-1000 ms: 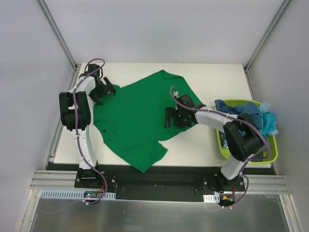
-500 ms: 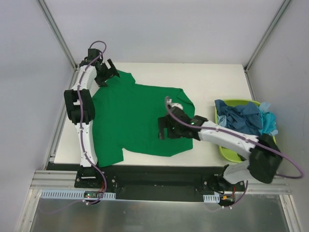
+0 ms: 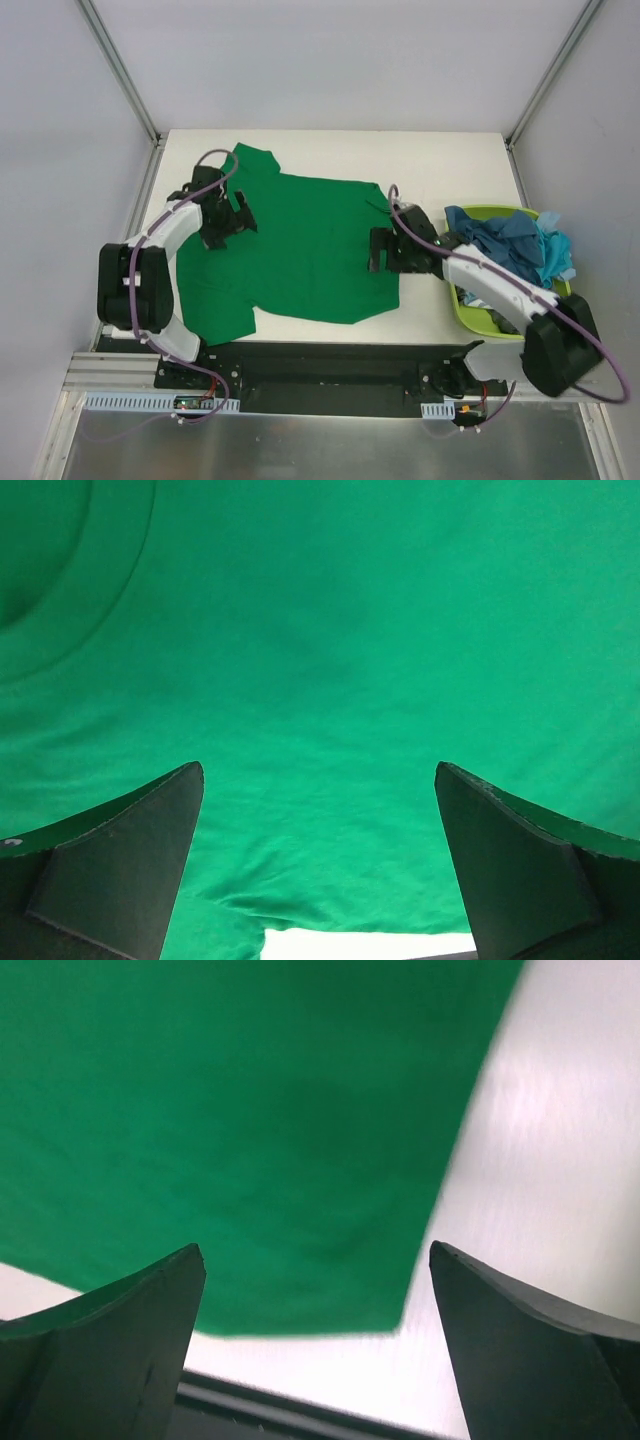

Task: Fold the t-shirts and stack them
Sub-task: Flatten out the tshirt

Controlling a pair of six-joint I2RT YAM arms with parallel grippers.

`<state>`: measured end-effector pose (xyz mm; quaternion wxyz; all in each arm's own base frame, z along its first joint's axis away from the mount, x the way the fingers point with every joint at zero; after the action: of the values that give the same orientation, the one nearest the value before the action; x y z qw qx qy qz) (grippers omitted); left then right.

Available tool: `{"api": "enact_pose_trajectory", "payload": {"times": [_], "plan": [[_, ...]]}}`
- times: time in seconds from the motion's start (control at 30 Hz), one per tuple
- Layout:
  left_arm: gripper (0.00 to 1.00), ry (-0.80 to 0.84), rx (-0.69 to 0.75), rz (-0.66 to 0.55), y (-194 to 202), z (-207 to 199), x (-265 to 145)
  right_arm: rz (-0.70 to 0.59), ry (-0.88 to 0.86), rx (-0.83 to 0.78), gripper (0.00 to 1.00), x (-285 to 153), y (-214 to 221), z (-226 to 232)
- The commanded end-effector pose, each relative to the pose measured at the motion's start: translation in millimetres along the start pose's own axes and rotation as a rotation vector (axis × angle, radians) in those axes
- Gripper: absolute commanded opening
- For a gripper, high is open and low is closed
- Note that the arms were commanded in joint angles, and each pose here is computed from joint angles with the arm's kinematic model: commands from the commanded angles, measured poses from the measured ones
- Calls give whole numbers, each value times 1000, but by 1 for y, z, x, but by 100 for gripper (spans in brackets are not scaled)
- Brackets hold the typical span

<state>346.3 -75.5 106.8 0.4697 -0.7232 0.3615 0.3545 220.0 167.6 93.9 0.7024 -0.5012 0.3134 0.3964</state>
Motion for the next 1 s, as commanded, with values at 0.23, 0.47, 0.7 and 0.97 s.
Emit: {"api": "enact_pose_trajectory", "payload": {"times": [0.23, 0.47, 0.7, 0.97], "plan": [[99, -130, -93, 104, 35, 43, 40, 109, -150, -137, 96, 99, -132, 97], [99, -183, -158, 123, 40, 63, 45, 179, -136, -53, 96, 156, -179, 84], [99, -203, -161, 149, 43, 67, 52, 214, -41, -4, 96, 178, -202, 32], [99, -199, -165, 179, 47, 66, 54, 29, 111, 65, 96, 167, -277, -46]]}}
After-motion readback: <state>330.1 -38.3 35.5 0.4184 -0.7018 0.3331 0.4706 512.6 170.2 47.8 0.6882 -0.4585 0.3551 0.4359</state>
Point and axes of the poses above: each gripper's point midway between its finger pads, its own x axis out along the fingers, its own z axis along the line the jaws close on, y = z × x, the point moved 1 cm from there along -x, back along the fingers, and after that the axes turned 10 degrees about x, right-handed, at the moved point
